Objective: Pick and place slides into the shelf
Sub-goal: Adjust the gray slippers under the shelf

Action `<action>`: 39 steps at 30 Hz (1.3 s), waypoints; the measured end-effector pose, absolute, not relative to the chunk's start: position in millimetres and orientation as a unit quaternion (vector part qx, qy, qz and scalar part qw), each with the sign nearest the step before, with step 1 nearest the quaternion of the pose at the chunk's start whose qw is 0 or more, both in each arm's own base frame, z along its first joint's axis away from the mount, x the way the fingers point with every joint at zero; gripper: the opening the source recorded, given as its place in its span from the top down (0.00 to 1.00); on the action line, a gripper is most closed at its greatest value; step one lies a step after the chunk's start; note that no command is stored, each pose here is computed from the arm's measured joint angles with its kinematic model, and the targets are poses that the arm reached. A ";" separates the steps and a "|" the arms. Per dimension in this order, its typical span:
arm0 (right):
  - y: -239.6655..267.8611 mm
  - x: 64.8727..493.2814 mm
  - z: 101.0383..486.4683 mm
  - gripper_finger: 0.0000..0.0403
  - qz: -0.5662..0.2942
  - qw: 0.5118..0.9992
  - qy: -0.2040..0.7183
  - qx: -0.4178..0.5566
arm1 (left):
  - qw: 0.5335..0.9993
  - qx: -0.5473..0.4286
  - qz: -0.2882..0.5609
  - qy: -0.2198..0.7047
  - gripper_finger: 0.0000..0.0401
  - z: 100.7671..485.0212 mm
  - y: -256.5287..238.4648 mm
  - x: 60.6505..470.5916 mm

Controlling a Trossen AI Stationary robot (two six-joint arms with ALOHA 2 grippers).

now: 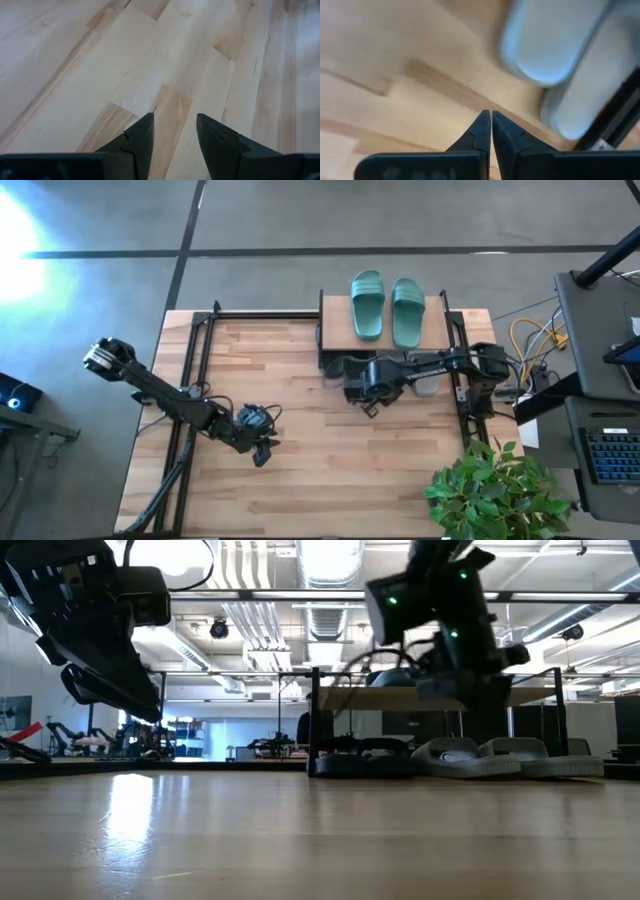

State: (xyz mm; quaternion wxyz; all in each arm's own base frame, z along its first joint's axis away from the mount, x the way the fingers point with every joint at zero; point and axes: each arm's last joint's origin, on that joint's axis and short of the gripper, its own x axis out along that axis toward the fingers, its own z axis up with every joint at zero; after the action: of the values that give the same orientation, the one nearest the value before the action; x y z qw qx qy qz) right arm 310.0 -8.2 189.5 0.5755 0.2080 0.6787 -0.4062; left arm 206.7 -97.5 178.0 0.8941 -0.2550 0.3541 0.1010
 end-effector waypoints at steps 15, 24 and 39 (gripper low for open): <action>-40.2 270.2 143.2 0.98 -0.432 0.540 0.692 0.206 | 0.897 -0.246 0.099 0.355 0.67 177.7 -97.3 206.5; -55.6 294.4 157.8 0.98 -0.429 0.614 0.636 0.184 | 0.897 -0.246 0.099 0.355 0.67 177.7 -97.3 206.5; -13.9 230.5 158.5 0.98 -0.427 0.449 0.752 0.223 | 0.893 -0.258 0.103 0.353 0.67 177.8 -97.4 206.7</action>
State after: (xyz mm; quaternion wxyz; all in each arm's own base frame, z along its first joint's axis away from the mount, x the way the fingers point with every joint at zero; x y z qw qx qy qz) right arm 230.5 -13.9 158.5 0.4495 0.2232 0.7525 -0.4265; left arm 206.7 -97.4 177.8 0.8933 -0.2585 0.3528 0.1035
